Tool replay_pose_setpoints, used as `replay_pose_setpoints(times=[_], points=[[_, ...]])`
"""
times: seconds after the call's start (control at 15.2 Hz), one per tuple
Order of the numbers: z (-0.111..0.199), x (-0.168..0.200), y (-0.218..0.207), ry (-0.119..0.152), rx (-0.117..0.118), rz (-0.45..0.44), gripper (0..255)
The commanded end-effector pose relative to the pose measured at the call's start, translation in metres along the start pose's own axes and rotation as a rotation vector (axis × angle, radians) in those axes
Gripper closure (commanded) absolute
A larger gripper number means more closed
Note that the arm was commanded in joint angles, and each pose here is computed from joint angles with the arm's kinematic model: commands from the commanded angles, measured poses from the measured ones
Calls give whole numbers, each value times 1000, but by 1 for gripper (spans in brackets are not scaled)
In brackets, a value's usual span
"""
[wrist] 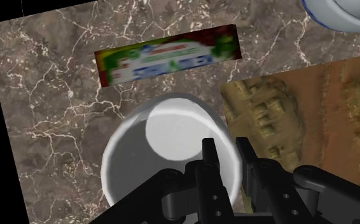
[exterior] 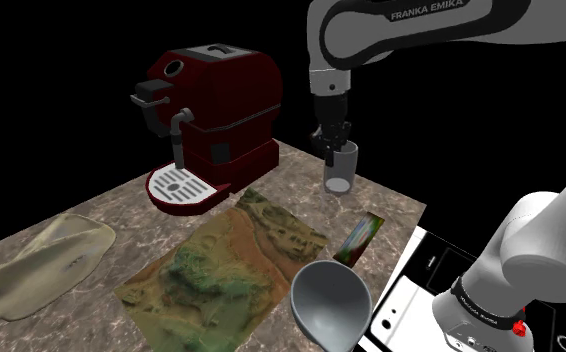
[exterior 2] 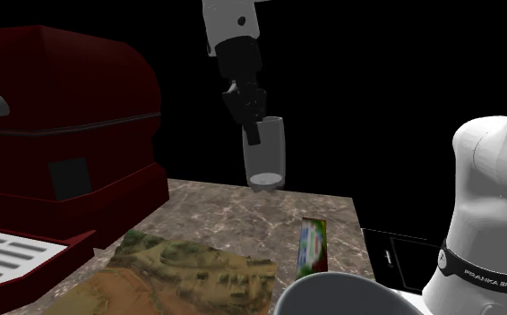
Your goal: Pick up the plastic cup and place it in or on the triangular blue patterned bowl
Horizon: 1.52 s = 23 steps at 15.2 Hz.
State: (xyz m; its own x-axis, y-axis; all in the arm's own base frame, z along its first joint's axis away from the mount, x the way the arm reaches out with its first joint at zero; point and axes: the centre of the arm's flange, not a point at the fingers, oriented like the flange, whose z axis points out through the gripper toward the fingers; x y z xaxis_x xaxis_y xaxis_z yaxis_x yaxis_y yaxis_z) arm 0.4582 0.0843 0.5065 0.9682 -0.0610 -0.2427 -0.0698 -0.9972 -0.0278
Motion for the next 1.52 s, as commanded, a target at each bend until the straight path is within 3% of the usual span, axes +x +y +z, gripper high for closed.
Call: replay_pose_setpoints(times=[0.0,0.59,1.45], points=[[-11,-2,0,0,0,0,255],[-53,-13,-1,0,0,0,255],[-49,-121,-135,0,0,0,255]])
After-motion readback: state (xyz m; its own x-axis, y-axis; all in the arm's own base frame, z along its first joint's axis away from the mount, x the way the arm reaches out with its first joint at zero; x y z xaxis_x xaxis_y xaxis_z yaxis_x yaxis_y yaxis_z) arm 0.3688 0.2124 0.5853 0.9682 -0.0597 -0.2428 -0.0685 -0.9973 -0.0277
